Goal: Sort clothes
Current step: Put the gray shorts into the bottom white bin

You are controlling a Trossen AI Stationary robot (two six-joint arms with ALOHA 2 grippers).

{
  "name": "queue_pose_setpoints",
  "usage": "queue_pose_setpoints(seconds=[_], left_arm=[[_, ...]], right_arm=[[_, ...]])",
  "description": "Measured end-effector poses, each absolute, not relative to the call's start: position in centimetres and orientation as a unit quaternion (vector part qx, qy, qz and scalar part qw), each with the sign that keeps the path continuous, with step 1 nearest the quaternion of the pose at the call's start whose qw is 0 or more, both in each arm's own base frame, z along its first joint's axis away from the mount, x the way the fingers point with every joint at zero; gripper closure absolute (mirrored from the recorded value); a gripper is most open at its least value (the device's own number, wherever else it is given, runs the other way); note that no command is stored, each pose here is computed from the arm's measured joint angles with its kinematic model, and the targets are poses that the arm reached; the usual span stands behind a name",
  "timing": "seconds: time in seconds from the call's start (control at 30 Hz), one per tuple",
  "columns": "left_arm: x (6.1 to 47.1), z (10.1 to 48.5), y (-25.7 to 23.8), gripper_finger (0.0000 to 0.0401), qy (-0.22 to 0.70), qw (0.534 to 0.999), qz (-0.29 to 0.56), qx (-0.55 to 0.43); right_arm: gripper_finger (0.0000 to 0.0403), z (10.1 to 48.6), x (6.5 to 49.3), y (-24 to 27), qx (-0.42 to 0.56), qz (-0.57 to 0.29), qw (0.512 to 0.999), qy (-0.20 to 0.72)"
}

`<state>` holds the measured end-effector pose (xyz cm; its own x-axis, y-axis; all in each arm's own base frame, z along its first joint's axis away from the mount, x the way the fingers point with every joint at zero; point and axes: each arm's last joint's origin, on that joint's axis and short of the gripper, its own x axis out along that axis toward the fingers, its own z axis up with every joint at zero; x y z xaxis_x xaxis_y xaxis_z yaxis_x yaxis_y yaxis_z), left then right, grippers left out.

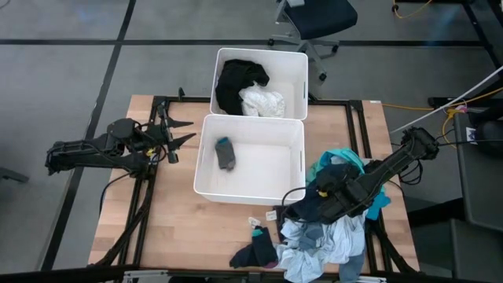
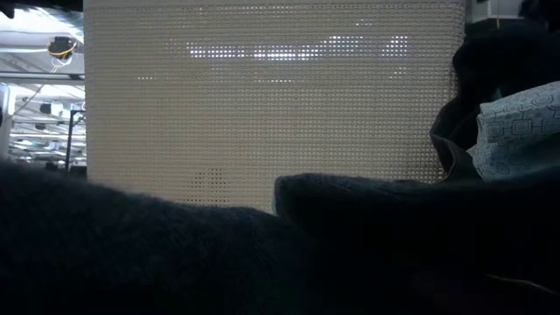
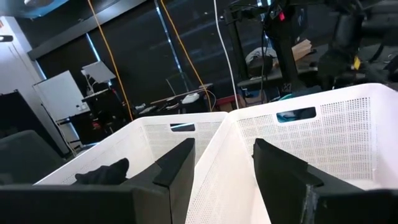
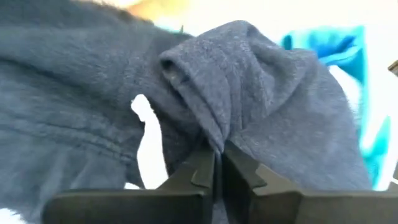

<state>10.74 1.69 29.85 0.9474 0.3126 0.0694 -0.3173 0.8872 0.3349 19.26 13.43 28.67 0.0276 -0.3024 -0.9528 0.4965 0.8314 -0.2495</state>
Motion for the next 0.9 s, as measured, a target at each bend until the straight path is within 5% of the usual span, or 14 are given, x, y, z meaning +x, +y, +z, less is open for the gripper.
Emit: queue_pose_setpoints(seconds=[0.27, 0.9], left_arm=[[10.7, 29.9, 1.7, 0.0251, -0.006, 0.970, 0.162, 0.179], [10.7, 29.9, 1.7, 0.0251, -0.006, 0.970, 0.163, 0.179]], right_arm=[[0.0392, 34.9, 19.7, 13.1, 0.113, -0.265, 0.800, 0.527], [0.0398, 44.9, 19.3, 10.8, 0.112, -0.260, 0.904, 0.321]])
